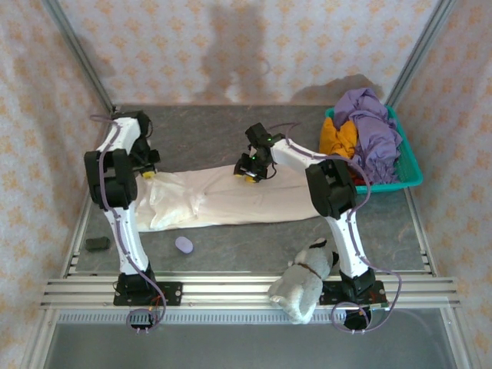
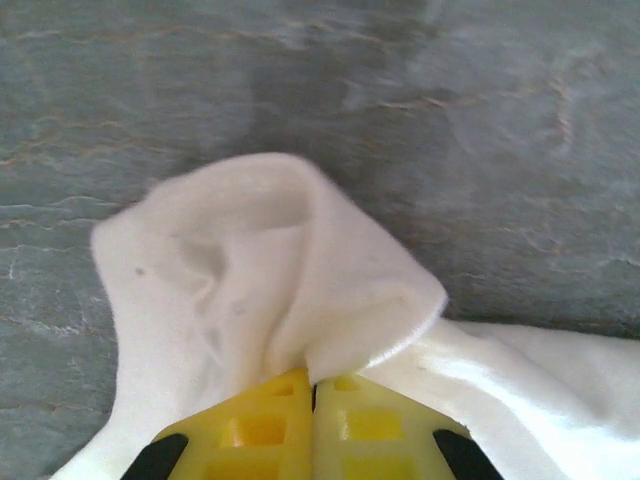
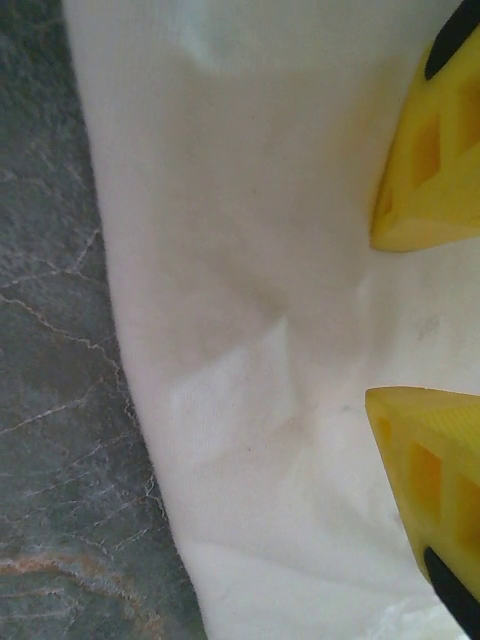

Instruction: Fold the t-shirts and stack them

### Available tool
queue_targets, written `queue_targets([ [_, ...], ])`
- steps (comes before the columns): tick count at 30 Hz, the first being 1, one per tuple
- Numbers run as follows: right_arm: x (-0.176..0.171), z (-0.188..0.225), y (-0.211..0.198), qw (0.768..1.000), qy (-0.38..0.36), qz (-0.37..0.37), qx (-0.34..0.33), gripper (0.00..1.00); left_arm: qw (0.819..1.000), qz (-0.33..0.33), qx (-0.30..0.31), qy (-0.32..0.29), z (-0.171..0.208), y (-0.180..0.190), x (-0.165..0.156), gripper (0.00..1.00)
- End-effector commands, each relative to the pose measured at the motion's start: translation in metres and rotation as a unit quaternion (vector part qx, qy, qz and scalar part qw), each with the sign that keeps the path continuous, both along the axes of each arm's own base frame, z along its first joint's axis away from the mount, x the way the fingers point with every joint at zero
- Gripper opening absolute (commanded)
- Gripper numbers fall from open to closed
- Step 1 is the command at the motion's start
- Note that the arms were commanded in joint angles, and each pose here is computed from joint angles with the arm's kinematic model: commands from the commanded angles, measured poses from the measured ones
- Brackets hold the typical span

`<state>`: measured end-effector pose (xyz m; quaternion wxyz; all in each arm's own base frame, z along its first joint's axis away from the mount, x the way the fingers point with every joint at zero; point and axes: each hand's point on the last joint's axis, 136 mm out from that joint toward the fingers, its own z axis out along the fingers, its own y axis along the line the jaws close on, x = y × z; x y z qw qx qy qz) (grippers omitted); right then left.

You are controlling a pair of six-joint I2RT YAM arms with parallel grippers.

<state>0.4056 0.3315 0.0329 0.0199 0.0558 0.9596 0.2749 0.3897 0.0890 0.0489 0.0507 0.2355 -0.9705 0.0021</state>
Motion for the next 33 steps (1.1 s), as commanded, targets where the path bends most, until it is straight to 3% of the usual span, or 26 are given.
queue_targets([
  [1, -0.004, -0.030, -0.021, 0.999, 0.020, -0.020, -0.037, 0.42, 0.992, 0.089, -0.066, -0.064, 0.016, 0.016, 0.001, 0.00],
  [4, -0.009, -0.031, -0.024, 0.999, 0.024, -0.019, -0.041, 0.42, 0.981, 0.127, -0.110, -0.094, 0.013, 0.019, 0.001, 0.00],
  [10, -0.022, -0.037, -0.037, 0.997, 0.038, -0.021, -0.061, 0.42, 0.974, 0.168, -0.122, -0.089, -0.001, 0.033, -0.012, 0.00],
  [16, -0.033, -0.048, -0.049, 0.995, 0.056, -0.029, -0.080, 0.42, 0.940, 0.249, -0.194, -0.128, -0.006, 0.049, -0.007, 0.00],
  [21, -0.039, -0.051, -0.056, 0.994, 0.061, -0.045, -0.077, 0.43, 0.924, 0.276, -0.216, -0.153, 0.001, 0.053, 0.000, 0.00],
  [25, -0.036, -0.046, -0.046, 0.996, 0.057, -0.055, -0.044, 0.43, 0.940, 0.250, -0.177, -0.153, 0.006, 0.052, -0.005, 0.01],
  [29, -0.031, -0.043, -0.043, 0.996, 0.054, -0.049, -0.044, 0.43, 0.959, 0.201, -0.143, -0.139, 0.012, 0.045, -0.008, 0.24],
  [33, -0.028, -0.040, -0.044, 0.997, 0.049, -0.037, -0.053, 0.43, 0.963, 0.189, -0.126, -0.148, 0.024, 0.048, -0.001, 0.28],
])
